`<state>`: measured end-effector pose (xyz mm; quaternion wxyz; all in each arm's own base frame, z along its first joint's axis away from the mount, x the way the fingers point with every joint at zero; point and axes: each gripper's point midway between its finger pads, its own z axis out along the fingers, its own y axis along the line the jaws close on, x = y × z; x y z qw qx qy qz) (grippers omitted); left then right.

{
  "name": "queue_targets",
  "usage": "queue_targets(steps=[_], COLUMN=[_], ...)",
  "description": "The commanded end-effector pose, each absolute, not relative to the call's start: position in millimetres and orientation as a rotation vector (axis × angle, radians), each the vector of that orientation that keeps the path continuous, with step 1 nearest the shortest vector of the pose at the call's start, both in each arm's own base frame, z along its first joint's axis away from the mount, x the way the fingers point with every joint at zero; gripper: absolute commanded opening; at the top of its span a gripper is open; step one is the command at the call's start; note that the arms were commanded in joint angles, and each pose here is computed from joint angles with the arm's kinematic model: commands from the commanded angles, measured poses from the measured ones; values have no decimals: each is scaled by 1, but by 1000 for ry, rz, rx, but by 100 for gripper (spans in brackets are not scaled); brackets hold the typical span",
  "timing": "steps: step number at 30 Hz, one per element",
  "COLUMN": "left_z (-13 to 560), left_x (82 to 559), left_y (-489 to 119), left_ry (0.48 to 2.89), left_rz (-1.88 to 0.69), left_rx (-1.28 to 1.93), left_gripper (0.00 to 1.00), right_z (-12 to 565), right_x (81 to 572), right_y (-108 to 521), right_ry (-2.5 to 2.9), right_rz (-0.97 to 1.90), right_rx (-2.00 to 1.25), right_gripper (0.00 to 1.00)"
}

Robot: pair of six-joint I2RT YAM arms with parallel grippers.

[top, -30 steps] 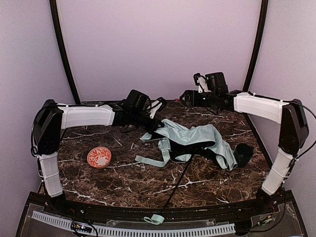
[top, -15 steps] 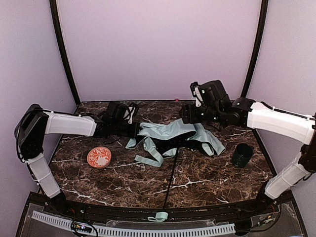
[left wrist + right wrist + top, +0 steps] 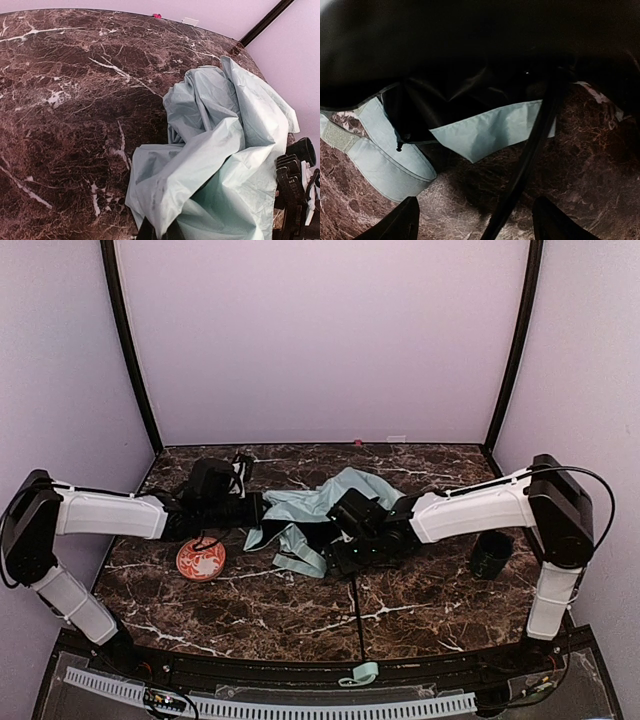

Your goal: Put away the umbrella

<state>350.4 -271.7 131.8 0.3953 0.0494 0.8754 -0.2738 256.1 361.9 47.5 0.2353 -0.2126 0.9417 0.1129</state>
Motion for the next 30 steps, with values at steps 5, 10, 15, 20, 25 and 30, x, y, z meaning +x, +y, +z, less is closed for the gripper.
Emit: queue_targets(steps=[5, 10, 15, 20, 25, 30], left_z=[154, 160, 155, 194, 274, 300], left_x=[341, 332, 325, 311, 283, 268], left_y=[-265, -272, -275, -275, -277, -268], left_ry=[2139, 2123, 2128, 2072, 1930, 1863], left_rz=[-744, -724, -755, -766, -792, -761], left_rx=[41, 104, 133, 277, 520, 608], left_gripper=[0, 1, 21, 69, 98, 98], right_z=[47, 12, 8, 32, 43, 56], right_x=[254, 240, 245, 251, 241, 233], right_y=[346, 345, 343, 339, 325, 313], right_ry=[2582, 2655, 2639, 2550, 2440, 2335], right_rz=[223, 252, 237, 310, 253, 239], right_rx=[-555, -599, -661, -845, -1218, -1439], right_gripper=[71, 67, 27, 6, 0, 0])
